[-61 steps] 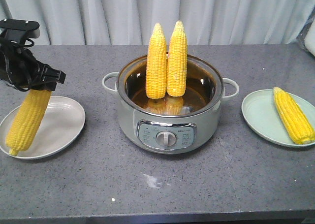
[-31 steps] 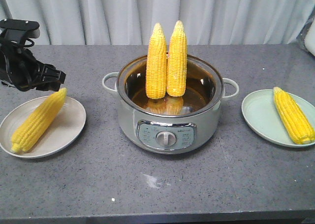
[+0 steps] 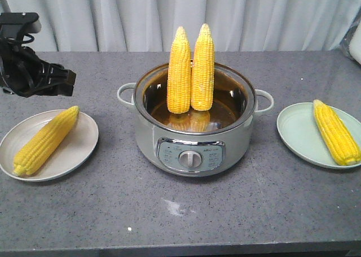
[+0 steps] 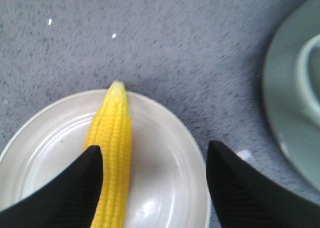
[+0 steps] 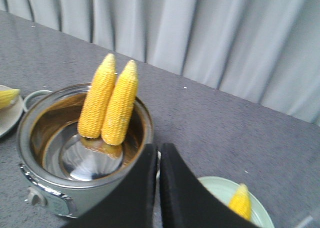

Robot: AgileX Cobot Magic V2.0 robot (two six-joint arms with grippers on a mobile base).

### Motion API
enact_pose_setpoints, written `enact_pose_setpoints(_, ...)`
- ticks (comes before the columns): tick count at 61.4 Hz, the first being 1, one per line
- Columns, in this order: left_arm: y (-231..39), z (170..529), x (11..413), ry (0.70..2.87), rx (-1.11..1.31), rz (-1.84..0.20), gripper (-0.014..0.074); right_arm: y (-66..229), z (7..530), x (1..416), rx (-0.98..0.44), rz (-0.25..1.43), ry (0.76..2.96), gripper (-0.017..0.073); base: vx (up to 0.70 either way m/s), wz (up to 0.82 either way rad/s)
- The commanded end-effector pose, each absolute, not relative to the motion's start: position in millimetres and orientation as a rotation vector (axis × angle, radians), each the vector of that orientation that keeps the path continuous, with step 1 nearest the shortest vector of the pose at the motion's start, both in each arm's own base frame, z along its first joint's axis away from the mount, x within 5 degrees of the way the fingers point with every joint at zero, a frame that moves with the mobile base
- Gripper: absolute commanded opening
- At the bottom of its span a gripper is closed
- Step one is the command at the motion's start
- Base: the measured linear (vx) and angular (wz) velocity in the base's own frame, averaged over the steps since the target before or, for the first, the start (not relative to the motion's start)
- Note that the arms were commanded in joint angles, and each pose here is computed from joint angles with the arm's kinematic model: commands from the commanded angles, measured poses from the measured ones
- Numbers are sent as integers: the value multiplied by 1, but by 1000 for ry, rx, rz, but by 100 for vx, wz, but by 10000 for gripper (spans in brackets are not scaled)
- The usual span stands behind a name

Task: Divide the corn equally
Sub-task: 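Open the left gripper to release the cob and raise it, then reach the open right gripper to the cob tip farthest from the robot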

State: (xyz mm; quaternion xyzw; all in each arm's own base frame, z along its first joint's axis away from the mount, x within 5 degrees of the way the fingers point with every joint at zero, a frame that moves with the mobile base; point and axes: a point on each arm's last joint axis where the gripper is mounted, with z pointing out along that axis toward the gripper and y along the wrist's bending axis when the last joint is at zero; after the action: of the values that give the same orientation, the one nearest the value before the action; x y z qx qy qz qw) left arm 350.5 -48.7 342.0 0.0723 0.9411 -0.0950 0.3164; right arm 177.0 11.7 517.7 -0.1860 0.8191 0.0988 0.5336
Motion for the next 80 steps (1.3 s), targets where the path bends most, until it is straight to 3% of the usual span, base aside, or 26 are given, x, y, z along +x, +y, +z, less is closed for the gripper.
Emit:
enact_pose_setpoints(1,-50,386,336,2284,173,-304,443,13,525,191,-467,283,1853,97,0,0)
enact_pose_setpoints(6,-52,401,327,2224,174,-340,443,14,520,207,-484,344,1846,214,0,0)
enact_pose_setpoints(18,-58,428,305,2109,173,-464,443,7,510,247,-410,418,1819,594,0,0)
enact_pose_setpoints(25,-63,437,298,2059,194,-548,443,3,506,270,-385,425,1765,723,0,0)
enact_pose_setpoints(41,-71,445,296,1985,243,-670,443,6,508,322,-415,505,1722,706,0,0)
enact_pose_setpoints(54,-71,445,296,1985,244,-669,443,58,503,370,-541,568,1686,697,0,0)
enact_pose_setpoints(67,-71,444,296,1985,244,-670,443,101,458,417,-582,518,1730,687,0,0)
enact_pose_setpoints(80,-72,444,296,1986,245,-670,443,113,422,444,-539,547,1792,676,0,0)
